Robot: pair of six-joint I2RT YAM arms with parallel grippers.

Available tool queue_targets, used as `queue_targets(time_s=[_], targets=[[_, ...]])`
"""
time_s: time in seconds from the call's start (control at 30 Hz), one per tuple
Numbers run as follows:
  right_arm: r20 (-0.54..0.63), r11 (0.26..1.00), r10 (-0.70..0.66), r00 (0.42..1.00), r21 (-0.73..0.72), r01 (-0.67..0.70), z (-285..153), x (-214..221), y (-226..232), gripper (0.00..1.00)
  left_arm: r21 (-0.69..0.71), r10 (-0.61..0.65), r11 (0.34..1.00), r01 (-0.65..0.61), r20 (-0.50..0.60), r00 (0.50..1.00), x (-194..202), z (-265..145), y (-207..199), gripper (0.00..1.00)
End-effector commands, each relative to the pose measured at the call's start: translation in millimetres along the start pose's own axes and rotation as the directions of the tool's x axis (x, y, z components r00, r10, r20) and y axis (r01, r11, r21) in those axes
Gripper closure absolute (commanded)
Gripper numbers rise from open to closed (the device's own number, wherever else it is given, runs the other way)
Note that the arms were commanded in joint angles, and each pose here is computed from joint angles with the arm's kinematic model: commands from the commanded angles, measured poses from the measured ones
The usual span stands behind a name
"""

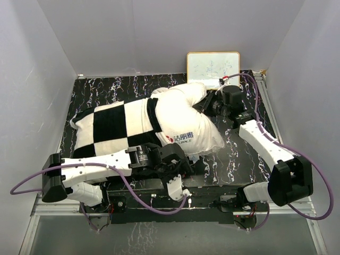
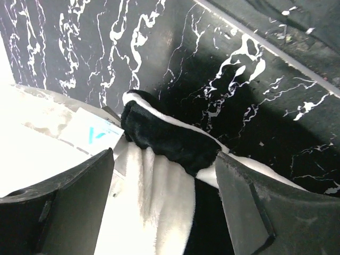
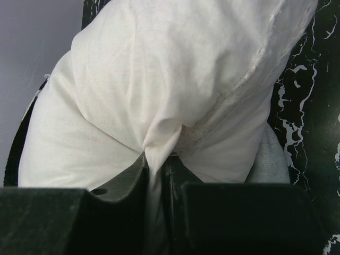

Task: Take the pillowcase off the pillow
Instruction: Remove the pillow from the pillowcase.

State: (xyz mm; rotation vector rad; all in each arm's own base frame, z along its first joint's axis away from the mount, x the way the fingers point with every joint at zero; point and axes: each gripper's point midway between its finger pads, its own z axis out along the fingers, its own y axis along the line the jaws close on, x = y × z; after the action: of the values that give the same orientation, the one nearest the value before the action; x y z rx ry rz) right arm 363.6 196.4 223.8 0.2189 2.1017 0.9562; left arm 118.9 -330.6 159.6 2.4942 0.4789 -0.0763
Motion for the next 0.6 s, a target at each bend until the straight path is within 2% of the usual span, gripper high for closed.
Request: queue_targets(time_s=[0.0, 0.1, 0.2, 0.4, 0.47, 0.57], targets=[[0.088, 0.993, -0.071, 0.994, -0.083, 0.078, -1.2, -30.3, 44.3, 0.92, -0.008, -0.061, 0.998, 0.060, -0.108, 0.992, 18.2, 4.9, 1.3, 0.28], [0.123, 0.993, -0.097, 0.988, -0.051, 0.104, -4.4, -39.0, 40.9, 0.92, 0.035, -0.128, 0.990, 0.137, -0.180, 0.975, 36.2, 11.5, -11.2, 0.37], [0.142, 0.993, -0.101, 0.985, -0.040, 0.108, -9.4, -50.6, 36.9, 0.92, 0.037, -0.206, 0.975, 0.221, -0.235, 0.950, 54.9, 10.7, -19.1, 0.40], [0.162, 0.994, -0.101, 0.982, -0.030, 0.108, -12.6, -68.2, 29.3, 0.92, 0.010, -0.372, 0.918, 0.396, -0.325, 0.870, 94.7, 2.6, -31.7, 0.51], [0.163, 0.994, -0.102, 0.981, -0.024, 0.108, -11.9, -71.7, 24.9, 0.92, 0.000, -0.397, 0.907, 0.421, -0.334, 0.855, 101.3, -1.9, -36.3, 0.58], [0.174, 0.994, -0.105, 0.979, -0.002, 0.107, -11.1, -81.7, 13.5, 0.92, 0.005, -0.419, 0.894, 0.448, -0.345, 0.840, 105.1, -8.1, -46.4, 0.77]])
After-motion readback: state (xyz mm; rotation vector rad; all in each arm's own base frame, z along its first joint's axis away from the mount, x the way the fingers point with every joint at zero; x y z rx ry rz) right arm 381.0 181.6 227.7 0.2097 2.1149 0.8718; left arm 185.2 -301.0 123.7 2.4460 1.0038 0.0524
